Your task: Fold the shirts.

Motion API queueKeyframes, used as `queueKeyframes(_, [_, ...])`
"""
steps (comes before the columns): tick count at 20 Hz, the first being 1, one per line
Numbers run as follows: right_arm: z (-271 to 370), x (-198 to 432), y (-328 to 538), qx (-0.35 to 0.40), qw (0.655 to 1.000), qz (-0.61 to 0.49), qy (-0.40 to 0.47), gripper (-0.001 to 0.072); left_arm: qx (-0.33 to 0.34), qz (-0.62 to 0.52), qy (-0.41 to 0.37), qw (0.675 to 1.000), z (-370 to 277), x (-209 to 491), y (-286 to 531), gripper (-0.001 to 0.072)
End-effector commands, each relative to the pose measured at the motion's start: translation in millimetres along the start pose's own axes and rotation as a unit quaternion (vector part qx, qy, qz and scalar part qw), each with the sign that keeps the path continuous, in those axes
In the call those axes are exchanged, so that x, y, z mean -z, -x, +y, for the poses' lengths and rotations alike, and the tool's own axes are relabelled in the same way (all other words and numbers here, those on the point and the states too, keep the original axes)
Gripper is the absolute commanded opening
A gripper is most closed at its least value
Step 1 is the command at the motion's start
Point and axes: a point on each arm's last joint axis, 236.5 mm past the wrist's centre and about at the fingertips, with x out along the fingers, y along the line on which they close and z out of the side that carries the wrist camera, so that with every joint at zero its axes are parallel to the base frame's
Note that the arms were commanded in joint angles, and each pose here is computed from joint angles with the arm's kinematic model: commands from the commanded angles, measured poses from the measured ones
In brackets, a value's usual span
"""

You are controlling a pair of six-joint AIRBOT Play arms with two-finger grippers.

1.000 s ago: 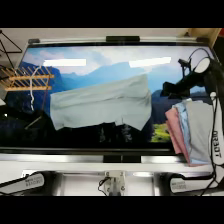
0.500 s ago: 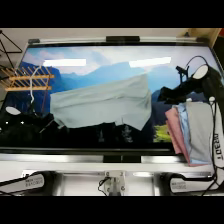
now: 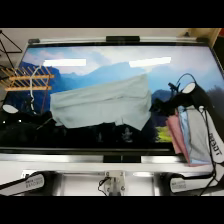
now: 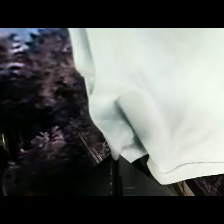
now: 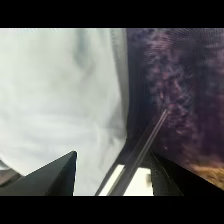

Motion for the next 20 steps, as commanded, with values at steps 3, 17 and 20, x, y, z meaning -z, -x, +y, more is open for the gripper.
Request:
queueKeyframes(3, [6.6, 4.6, -47.3, -0.012, 1.0, 0.022, -0.009, 0.0423, 0.004, -0.016, -0.013, 1.0, -7.5, -4.2, 10.0, 0.0036])
queueKeyframes(17, [238.6, 142.4, 564.2, 0.029, 0.609, -0.713, 0.346, 0.0069, 0.02, -0.706, -0.295, 0.644, -276.6, 83.3, 603.1, 0.0034])
queueKeyframes(20, [215.8, 224.1, 600.2, 0.028, 0.573, -0.761, 0.303, 0.0069, 0.023, -0.73, -0.261, 0.631, -263.6, 143.6, 618.4, 0.0034])
